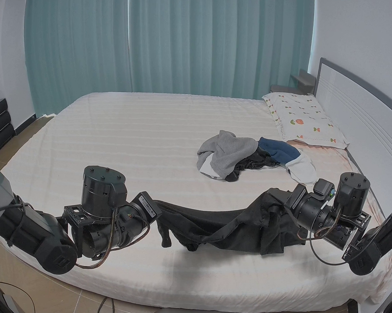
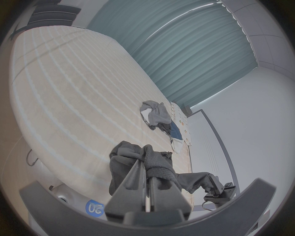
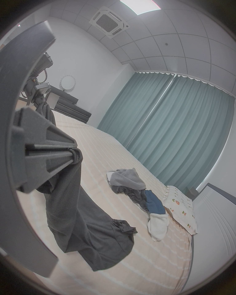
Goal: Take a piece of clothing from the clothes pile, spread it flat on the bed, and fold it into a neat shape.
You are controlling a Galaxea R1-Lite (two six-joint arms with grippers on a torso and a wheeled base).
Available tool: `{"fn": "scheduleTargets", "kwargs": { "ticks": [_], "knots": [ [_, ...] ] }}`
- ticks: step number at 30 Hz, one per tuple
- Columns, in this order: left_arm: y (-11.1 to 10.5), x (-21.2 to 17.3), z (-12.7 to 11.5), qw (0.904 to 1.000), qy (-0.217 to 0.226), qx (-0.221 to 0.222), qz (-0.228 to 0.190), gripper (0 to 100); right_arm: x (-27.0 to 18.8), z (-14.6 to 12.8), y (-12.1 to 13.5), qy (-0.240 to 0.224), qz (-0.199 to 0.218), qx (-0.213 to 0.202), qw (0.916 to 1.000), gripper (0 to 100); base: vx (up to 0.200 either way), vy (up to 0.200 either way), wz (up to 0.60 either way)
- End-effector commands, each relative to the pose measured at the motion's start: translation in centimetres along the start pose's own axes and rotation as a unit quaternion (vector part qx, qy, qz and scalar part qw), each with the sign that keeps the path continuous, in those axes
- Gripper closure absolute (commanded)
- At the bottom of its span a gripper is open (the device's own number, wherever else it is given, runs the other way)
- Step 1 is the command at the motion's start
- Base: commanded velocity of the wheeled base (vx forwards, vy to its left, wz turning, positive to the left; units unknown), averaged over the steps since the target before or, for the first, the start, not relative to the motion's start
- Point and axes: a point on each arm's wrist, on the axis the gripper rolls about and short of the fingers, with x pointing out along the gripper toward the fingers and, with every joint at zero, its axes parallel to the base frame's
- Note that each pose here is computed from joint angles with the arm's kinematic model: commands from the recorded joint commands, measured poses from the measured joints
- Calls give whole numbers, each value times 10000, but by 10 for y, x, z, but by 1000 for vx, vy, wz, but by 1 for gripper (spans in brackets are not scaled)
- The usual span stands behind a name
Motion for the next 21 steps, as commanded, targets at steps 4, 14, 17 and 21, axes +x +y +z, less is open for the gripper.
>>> {"fn": "scheduleTargets", "kwargs": {
  "ticks": [4,14,17,21],
  "knots": [
    [-1,-1,0,10000,5,2,23,100,0,1,1,-21,27,5,10000,100,0,200,0],
    [-2,-3,4,10000,-47,-15,-15,100,-2,4,3,-79,50,5,10000,100,0,200,0],
    [-3,-3,4,10000,-54,-17,-28,100,-1,4,3,-89,51,5,9999,100,0,200,0],
    [-3,-3,6,10000,-77,-27,-41,100,-1,4,3,-94,57,4,9999,100,0,200,0]
  ]
}}
